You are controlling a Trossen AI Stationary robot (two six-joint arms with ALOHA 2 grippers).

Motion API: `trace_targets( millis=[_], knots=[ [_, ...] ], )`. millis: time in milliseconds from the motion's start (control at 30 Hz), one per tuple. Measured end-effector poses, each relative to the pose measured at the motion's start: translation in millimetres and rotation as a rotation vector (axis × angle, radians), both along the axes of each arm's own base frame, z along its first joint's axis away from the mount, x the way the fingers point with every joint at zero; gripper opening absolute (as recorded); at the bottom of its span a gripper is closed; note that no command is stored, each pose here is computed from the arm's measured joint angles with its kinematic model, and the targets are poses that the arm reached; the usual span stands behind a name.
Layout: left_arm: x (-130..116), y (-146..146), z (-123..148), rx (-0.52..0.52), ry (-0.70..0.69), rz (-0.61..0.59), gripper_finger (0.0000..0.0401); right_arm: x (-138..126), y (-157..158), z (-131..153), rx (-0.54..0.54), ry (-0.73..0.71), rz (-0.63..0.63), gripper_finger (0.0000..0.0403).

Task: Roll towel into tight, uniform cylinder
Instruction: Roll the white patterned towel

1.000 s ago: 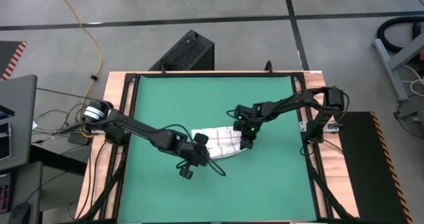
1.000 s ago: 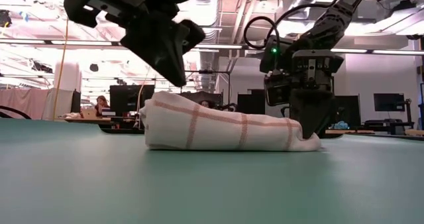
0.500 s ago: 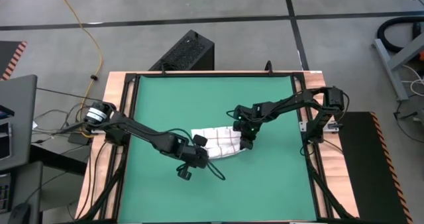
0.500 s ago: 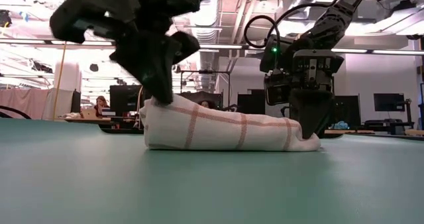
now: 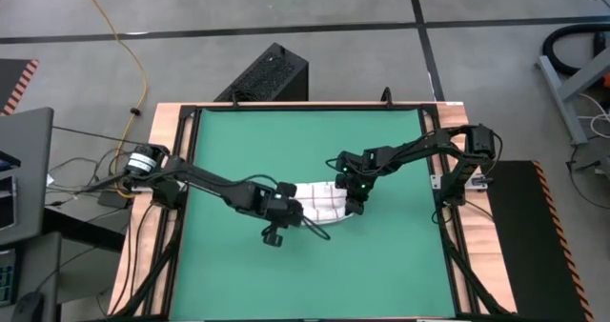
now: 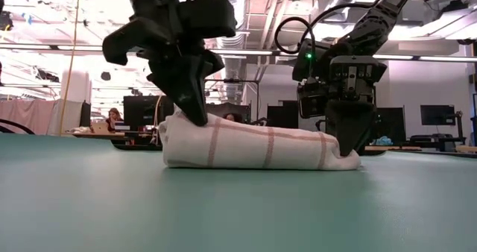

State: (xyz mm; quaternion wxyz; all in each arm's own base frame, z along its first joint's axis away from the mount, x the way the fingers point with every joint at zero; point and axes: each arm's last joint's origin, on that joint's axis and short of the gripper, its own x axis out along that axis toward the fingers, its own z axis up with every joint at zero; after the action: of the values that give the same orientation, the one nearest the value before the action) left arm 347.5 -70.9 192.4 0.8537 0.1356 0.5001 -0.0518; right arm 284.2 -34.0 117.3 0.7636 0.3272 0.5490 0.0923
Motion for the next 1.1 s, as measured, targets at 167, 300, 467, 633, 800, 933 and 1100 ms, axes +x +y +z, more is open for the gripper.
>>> trace_targets(
  millis=[167, 300, 467, 633, 800, 933, 1100],
  knots=[
    [-7.3, 9.6, -17.6, -0.034, 0.029, 0.061, 0.0, 0.0, -0.1, 0.0, 0.001, 0.0, 0.0, 0.0037],
    [-17.8, 15.0, -35.2, -0.066, 0.072, 0.105, 0.0, 1.2, -0.2, 0.8, 0.003, -0.012, 0.002, 0.0037],
    [-25.0, 16.8, -47.2, -0.073, 0.076, 0.125, 0.0, 0.9, -0.1, 0.7, 0.004, -0.009, 0.001, 0.0037],
    [-25.8, 17.9, -41.2, -0.105, 0.065, 0.146, 0.0, 0.7, -0.1, 0.6, 0.006, -0.006, 0.001, 0.0037],
    [-24.6, 18.2, -2.5, -0.066, -0.102, 0.138, 0.0, 0.5, 0.0, 0.5, 0.007, -0.005, 0.002, 0.0037],
    [-32.6, 29.0, 12.0, 0.068, -0.174, 0.179, 0.0, 0.5, 0.3, 0.4, 0.007, -0.005, 0.003, 0.0037],
    [-41.1, 43.5, -9.3, 0.009, -0.194, 0.192, 0.0, 0.6, 1.6, 0.4, 0.007, -0.005, 0.008, 0.0037]
  ],
)
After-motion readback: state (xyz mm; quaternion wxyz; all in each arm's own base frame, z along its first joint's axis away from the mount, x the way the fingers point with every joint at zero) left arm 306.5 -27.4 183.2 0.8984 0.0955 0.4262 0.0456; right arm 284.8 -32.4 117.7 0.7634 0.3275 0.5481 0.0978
